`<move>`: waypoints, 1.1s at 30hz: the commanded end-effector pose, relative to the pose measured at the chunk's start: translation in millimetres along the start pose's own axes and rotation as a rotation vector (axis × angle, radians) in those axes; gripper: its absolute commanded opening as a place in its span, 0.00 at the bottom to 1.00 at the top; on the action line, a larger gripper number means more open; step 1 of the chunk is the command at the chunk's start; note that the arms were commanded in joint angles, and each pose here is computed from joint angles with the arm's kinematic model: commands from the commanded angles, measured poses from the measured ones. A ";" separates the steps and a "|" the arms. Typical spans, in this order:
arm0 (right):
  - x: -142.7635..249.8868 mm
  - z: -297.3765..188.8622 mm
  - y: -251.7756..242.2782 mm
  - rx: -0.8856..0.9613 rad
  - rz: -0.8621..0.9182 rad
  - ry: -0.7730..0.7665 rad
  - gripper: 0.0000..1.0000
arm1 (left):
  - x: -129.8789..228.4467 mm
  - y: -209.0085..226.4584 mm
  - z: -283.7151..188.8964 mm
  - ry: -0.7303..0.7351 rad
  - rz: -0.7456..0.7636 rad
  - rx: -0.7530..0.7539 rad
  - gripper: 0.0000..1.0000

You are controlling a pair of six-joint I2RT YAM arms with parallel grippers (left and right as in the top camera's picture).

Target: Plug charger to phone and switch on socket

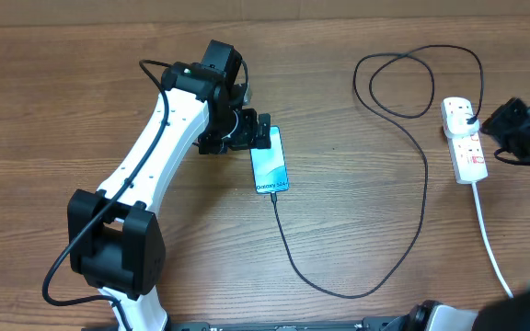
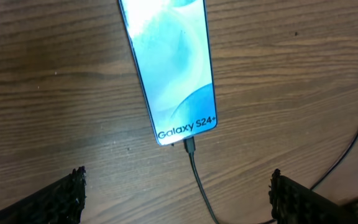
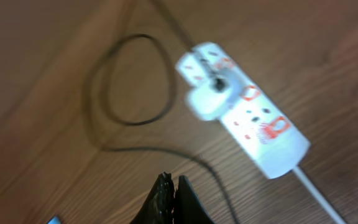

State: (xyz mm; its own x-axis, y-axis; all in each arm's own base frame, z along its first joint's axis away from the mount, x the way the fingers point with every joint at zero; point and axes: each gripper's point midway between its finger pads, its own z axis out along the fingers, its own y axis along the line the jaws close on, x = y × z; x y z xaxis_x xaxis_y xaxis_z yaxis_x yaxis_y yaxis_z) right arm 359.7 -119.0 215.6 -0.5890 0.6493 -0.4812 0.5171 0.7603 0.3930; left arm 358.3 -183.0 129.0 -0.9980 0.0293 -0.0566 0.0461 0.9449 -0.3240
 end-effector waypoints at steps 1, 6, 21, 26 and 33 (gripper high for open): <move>16.7 -55.7 62.0 -0.190 -0.163 -0.052 0.04 | 2.5 -17.3 -38.2 -0.085 0.064 0.042 0.96; 64.8 -111.1 119.1 -0.357 -0.337 -0.065 0.04 | 19.1 -34.0 -89.5 -0.196 0.161 0.074 0.95; 185.2 -175.6 136.9 -0.493 -0.598 0.138 1.00 | 141.1 -26.1 -214.8 -0.597 0.270 -0.052 0.97; 190.2 -189.7 115.3 -0.455 -0.572 0.121 1.00 | 175.8 0.5 -214.4 -0.676 0.239 -0.001 0.98; 198.1 -225.9 82.0 -0.484 -0.608 -0.010 1.00 | 217.4 23.4 -197.6 -0.767 0.267 0.130 1.00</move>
State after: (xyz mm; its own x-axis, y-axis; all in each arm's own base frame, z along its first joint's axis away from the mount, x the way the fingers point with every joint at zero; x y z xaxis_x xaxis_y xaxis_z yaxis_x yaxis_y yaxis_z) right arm 162.6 88.3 324.1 -0.7328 0.1236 -0.6691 -0.2147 0.8911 0.3997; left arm 146.5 -94.6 306.8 -0.6655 0.0032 -0.7464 0.3127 0.9092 -0.2749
